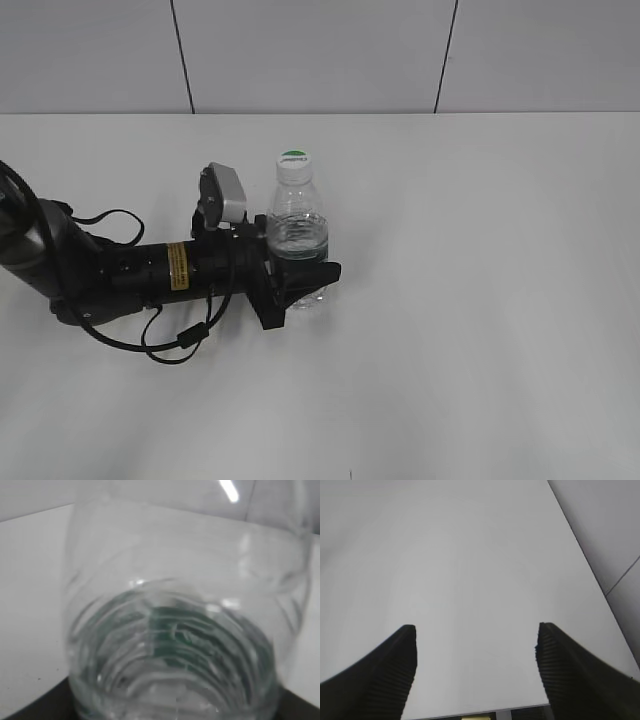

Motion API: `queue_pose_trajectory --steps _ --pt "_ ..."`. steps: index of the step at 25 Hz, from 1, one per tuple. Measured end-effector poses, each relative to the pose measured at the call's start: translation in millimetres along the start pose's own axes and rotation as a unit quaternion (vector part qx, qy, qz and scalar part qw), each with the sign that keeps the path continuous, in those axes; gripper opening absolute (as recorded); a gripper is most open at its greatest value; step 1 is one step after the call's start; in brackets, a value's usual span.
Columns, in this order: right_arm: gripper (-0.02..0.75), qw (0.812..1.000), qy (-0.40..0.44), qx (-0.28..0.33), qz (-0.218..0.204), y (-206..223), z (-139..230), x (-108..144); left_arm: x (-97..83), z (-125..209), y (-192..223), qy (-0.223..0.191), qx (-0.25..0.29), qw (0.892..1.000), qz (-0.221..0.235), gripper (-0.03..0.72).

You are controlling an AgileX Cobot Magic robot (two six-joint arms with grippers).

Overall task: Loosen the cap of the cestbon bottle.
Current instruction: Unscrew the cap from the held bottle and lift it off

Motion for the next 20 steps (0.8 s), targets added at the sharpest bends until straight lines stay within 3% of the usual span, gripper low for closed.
queue_pose_trajectory --steps 7,14,20 --pt "0.566 0.997 -0.003 0.071 -0.016 32.4 -62.5 -7.9 0.0 0.0 0.0 0.0 0.0 1.0 0.0 0.411" --pt "0.566 0.989 0.0 0.14 -0.038 104.9 -123.2 -12.7 -0.1 -0.3 0.0 0.0 -0.001 1.0 0.0 0.411" --pt "0.566 0.982 -0.004 0.183 -0.053 169.5 -147.6 -13.6 0.2 -0.5 0.0 -0.001 -0.001 1.0 0.0 0.411"
Point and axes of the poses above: a point on each arm's last joint axis where the gripper is mounted, y pointing out along that axis toward the gripper, x along the wrist's bending axis when the last joint is at zero, z = x × y, the point moved 10 cm from there along y, pointing out along that axis toward the gripper
